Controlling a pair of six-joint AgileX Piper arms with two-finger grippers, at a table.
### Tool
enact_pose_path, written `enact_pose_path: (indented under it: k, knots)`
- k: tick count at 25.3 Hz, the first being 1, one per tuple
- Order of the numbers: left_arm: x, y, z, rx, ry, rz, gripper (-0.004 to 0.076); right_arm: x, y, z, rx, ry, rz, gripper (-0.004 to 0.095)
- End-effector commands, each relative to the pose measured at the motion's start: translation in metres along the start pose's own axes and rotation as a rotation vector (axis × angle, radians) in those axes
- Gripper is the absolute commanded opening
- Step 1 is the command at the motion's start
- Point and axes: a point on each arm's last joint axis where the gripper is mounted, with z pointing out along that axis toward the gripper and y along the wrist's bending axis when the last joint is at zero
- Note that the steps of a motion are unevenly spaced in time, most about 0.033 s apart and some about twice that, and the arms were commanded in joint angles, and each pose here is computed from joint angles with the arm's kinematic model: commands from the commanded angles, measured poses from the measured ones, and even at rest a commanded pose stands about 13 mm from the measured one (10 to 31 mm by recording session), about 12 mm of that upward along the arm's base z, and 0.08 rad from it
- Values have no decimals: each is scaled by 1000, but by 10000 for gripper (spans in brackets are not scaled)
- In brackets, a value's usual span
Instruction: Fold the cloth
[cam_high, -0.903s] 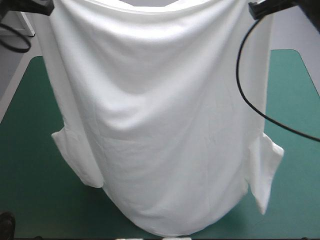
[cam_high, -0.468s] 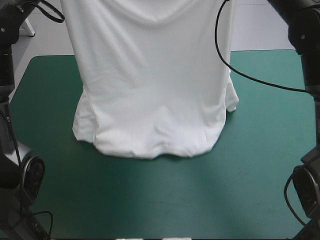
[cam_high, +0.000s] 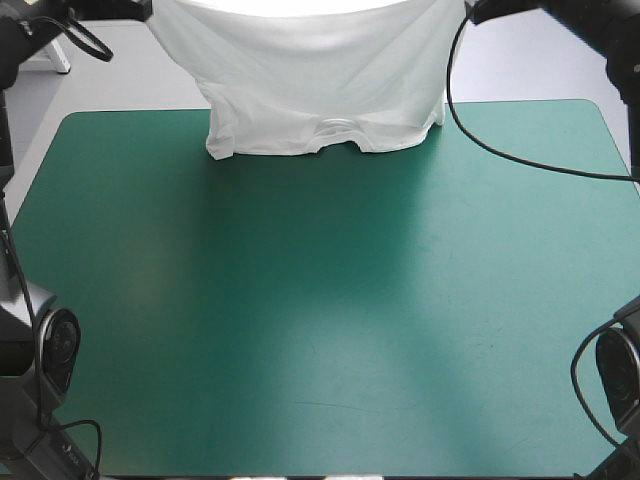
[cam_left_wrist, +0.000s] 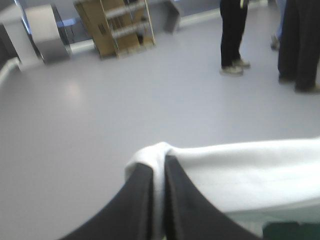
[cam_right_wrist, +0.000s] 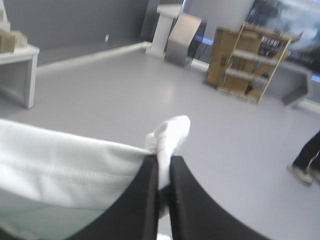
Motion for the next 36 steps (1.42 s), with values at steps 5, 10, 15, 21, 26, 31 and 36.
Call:
enact_pose_path:
  k: [5,10,15,21,26,31,36]
  knots:
    - [84,-19,20,126,246,-105,19,86,7,-9,-13,245,119,-12]
    - [159,-34,13,117,407,-160,19,163,31,-26,-46,393,204,-12]
    - [216,-53,-1,182,581,-196,19,215,55,-45,-93,525,283,-12]
    - [258,-69,-40,135,629,-235,19,249,77,-84,-104,617,317,-12]
    - [276,-81,-75,120,659,-238,19,268,92,-110,-124,684,365,-12]
    - [281,-82,-104,39,716,-211,19,275,107,-139,-163,734,401,-12]
    - [286,-84,-135,-8,821,-166,19,282,121,-173,-172,814,433,-12]
